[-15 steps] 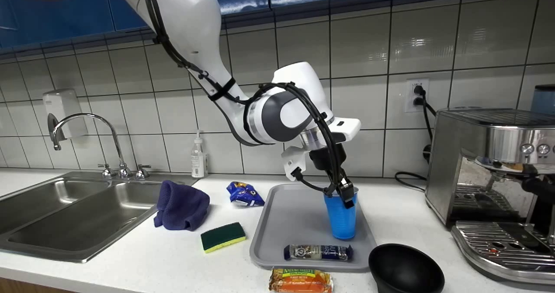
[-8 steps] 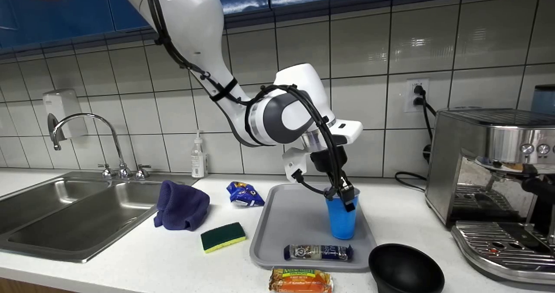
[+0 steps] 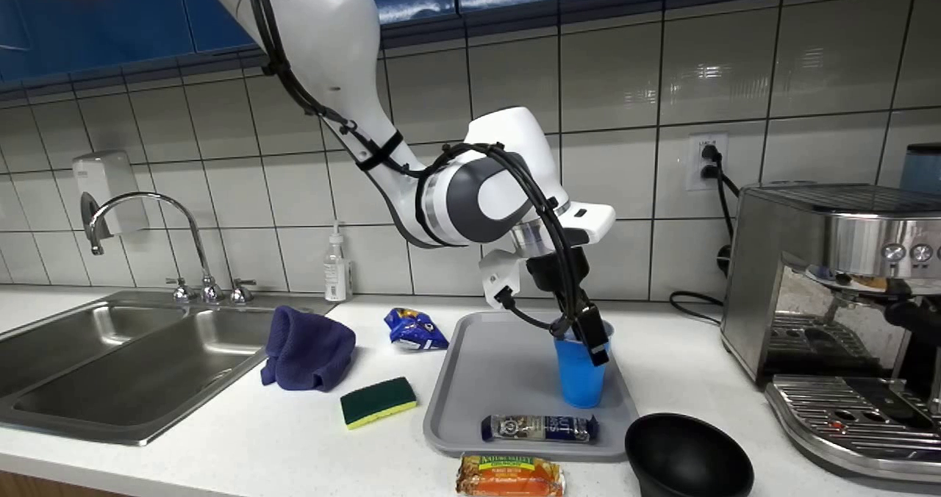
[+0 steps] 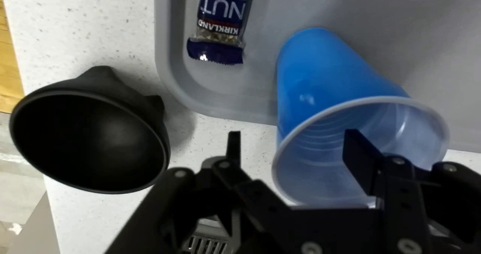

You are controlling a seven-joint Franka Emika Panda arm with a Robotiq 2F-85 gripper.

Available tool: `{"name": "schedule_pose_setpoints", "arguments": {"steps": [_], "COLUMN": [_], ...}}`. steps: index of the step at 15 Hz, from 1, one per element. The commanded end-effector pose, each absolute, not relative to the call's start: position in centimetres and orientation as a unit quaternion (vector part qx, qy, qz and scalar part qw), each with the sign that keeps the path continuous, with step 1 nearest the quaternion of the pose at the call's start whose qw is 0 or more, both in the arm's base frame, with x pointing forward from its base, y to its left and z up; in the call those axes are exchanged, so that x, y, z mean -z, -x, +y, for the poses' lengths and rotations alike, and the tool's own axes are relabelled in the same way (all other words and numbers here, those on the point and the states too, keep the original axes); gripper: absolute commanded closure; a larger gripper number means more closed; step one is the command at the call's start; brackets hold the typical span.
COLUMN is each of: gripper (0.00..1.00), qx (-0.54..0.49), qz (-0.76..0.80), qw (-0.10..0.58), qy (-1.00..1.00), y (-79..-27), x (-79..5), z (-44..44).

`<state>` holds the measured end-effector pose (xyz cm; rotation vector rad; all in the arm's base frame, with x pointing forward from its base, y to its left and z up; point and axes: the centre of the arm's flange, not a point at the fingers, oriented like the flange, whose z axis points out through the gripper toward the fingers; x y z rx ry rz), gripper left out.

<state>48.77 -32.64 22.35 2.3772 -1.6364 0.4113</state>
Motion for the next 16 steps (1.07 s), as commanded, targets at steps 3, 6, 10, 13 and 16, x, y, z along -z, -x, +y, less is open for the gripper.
{"name": "schedule_pose_setpoints", "arguments": {"steps": [3,6,10,13,16], "gripper": [0.0,0.0,0.0,0.0,0.0], "qx": [-0.147,-0.154,-0.16,-0.163,-0.163], "qz": [-0.566,-0.57,-0.569,-0.567,-0.559], "qw": [0.09,0.082,0.071,0.06,0.049], "qy": [-0.806,-0.803,-0.803,-0.806,-0.811], "y": [-48.1,-47.5,-46.5,-46.0,-45.5], "x": [-25.2,-26.3,-27.5,-28.4,-29.1], "z": [-32.9,-33.3,-33.0,-32.1,-30.7]}}
